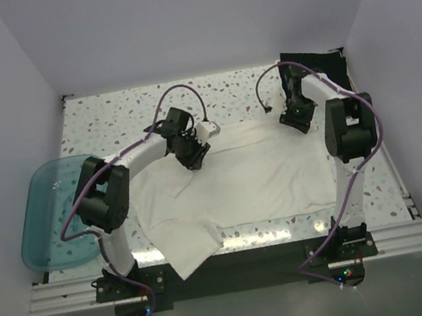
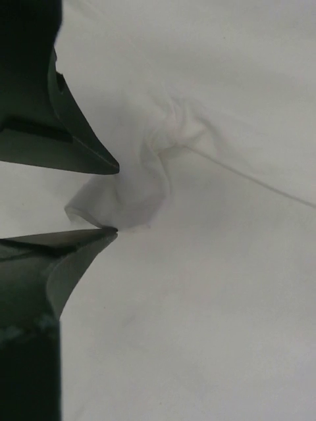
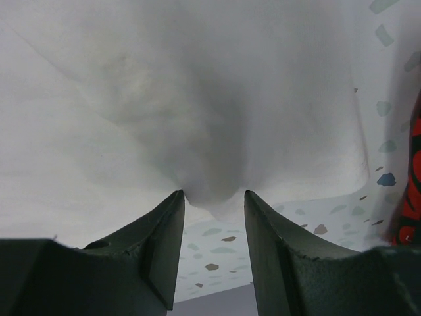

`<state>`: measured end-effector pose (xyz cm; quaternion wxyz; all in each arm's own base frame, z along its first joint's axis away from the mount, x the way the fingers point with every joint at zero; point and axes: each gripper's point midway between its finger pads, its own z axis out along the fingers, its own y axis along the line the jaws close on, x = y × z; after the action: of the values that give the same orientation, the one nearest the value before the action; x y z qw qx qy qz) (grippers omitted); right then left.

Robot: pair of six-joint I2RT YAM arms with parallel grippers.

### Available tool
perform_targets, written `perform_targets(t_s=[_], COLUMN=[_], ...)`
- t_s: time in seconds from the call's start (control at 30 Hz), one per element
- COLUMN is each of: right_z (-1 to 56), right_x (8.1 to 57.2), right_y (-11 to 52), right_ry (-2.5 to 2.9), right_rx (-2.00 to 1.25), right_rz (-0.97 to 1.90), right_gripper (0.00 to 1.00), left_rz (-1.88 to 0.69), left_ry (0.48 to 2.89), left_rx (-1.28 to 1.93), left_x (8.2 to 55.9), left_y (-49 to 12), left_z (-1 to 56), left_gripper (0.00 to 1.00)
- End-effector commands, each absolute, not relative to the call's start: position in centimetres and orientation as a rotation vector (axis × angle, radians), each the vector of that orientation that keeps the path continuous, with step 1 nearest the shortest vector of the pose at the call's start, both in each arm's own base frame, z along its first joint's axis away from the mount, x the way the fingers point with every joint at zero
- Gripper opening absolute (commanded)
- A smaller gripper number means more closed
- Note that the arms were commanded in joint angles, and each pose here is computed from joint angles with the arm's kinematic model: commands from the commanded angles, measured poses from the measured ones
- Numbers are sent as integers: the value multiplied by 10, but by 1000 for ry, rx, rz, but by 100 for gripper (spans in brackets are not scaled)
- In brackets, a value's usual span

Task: Fold and stack the t-shirts
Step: Fold the tshirt

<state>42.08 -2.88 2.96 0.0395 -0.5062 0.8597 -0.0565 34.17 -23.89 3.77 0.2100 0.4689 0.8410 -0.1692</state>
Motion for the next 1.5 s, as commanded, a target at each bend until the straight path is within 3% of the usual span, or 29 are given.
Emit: perform_targets(t_s=[0.0, 0.03, 0.17, 0.23, 0.5, 0.87, 1.47], right_z=[52, 52, 51, 52, 50, 61, 60], right_x=[430, 430, 430, 430, 433, 434, 406], right_y=[-40, -41, -45, -46, -53, -50, -53], right_ry=[2571, 2571, 2570, 2566, 2556, 2529, 2544], right_rx=[-1552, -1554, -1561, -1572, -1589, -1618, -1655], right_rz=[-268, -273, -279, -282, -293, -275, -259], right_gripper=[45, 43, 43, 43, 39, 0, 0], left_rz=[-389, -382, -379, -371, -390, -408, -445], left_ry=[2273, 2263, 2236, 2224, 2223, 2219, 2241], left_rx=[1243, 1227, 1220, 1216, 1155, 1153, 1222], left_x=[369, 372, 373, 373, 376, 364, 329], left_y=[-246, -246, -246, -245, -233, -218, -196], left_z=[53, 57, 68, 74, 90, 105, 99], left_gripper=[38, 27, 4, 0, 0, 0, 0])
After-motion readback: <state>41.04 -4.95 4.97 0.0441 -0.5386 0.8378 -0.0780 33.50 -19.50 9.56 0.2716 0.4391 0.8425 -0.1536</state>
